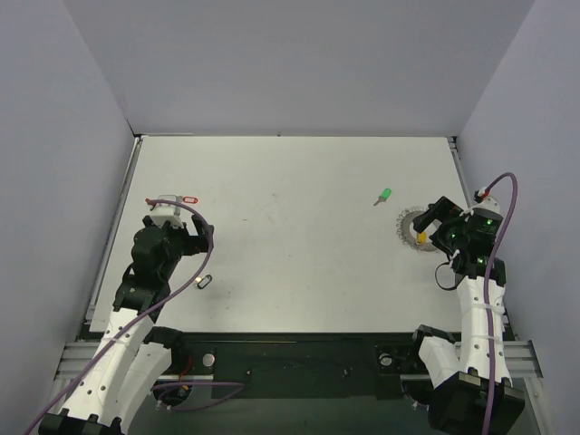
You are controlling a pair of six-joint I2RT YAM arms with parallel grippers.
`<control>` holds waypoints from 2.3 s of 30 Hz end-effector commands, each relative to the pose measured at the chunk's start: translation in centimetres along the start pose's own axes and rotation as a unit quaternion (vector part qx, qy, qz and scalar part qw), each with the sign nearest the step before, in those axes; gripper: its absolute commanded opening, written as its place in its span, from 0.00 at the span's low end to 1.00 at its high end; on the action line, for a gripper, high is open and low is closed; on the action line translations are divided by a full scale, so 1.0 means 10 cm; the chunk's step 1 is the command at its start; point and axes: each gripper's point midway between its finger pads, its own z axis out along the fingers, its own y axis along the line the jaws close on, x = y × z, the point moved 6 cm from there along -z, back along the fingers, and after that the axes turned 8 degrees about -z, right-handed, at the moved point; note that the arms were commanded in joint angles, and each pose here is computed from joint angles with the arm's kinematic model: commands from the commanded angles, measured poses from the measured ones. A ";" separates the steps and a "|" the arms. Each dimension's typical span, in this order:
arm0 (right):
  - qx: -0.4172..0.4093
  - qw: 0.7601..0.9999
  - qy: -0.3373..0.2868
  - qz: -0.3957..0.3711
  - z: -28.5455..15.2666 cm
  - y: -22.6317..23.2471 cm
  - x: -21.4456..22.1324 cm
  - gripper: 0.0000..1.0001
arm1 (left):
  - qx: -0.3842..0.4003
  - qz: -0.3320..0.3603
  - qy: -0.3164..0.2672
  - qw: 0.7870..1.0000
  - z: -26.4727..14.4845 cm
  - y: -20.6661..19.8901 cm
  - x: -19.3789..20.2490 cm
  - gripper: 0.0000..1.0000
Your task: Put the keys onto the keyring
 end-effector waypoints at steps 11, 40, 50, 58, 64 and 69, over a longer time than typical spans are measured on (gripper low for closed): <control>-0.009 1.000 -0.022 -0.006 -0.04 0.03 -0.13 1.00 | 0.013 -0.004 -0.050 0.999 -0.04 -0.09 -0.28 0.99; -0.326 0.891 0.092 -0.302 -0.34 0.45 0.54 1.00 | -0.181 -0.172 0.291 0.924 0.06 0.09 0.81 0.82; -0.334 0.886 0.100 -0.306 -0.37 0.49 0.54 1.00 | -0.308 -0.262 0.211 0.890 -0.02 0.33 0.94 0.73; -0.335 0.884 0.101 -0.309 -0.41 0.50 0.54 1.00 | -0.346 -0.316 0.150 0.871 -0.18 0.49 1.07 0.65; -0.341 0.880 0.111 -0.312 -0.43 0.50 0.55 1.00 | -0.371 -0.332 0.166 0.851 -0.22 0.58 1.25 0.59; -0.343 0.878 0.113 -0.313 -0.44 0.51 0.54 0.99 | -0.369 -0.344 0.171 0.847 -0.22 0.58 1.30 0.52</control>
